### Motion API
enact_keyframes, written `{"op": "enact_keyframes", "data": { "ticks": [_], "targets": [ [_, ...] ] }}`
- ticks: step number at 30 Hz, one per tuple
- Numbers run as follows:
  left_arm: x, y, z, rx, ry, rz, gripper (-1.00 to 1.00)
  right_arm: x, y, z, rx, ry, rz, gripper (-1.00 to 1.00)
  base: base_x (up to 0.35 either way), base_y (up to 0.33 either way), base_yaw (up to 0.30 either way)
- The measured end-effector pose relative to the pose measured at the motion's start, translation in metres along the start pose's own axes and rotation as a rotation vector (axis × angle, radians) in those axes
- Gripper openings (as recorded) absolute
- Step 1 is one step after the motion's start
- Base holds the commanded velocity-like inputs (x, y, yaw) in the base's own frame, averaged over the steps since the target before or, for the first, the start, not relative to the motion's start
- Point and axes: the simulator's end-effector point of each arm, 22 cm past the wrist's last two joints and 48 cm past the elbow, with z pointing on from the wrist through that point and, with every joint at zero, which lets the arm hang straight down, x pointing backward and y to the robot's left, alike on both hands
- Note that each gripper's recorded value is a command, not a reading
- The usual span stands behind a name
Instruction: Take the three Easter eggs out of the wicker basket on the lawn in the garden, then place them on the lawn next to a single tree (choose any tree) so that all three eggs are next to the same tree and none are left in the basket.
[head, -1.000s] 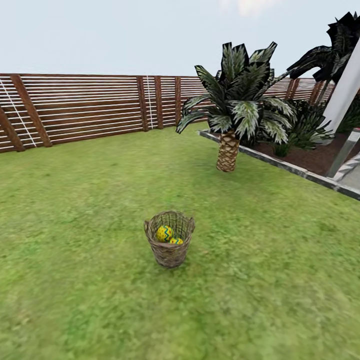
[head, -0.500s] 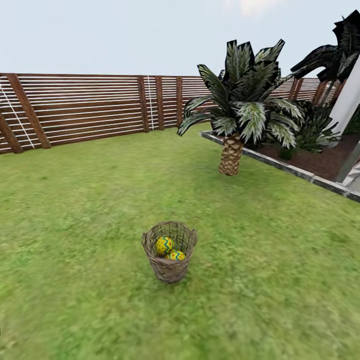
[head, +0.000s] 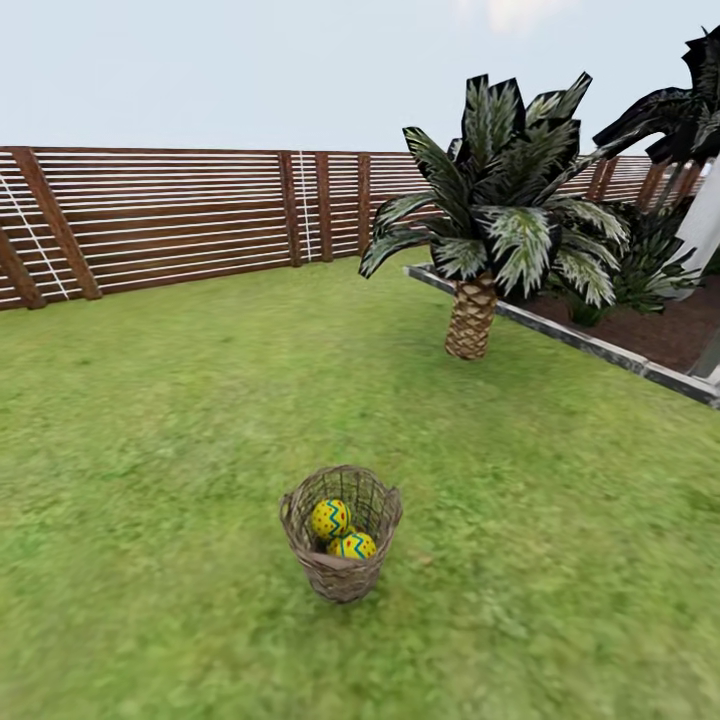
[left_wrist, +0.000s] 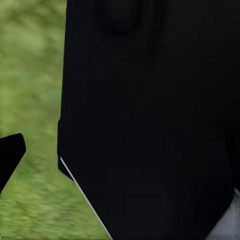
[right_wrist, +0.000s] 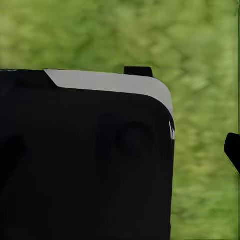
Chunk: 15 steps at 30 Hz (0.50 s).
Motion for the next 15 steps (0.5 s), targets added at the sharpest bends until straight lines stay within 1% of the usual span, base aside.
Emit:
{"op": "enact_keyframes", "data": {
  "ticks": [15],
  "targets": [
    [0.0000, 0.0000, 0.0000, 0.000, 0.000, 0.000, 1.00, -0.0003, -0.0002, 0.0000, 0.000, -0.001, 0.000, 1.00, 0.326, 0.000, 0.000]
  ]
}}
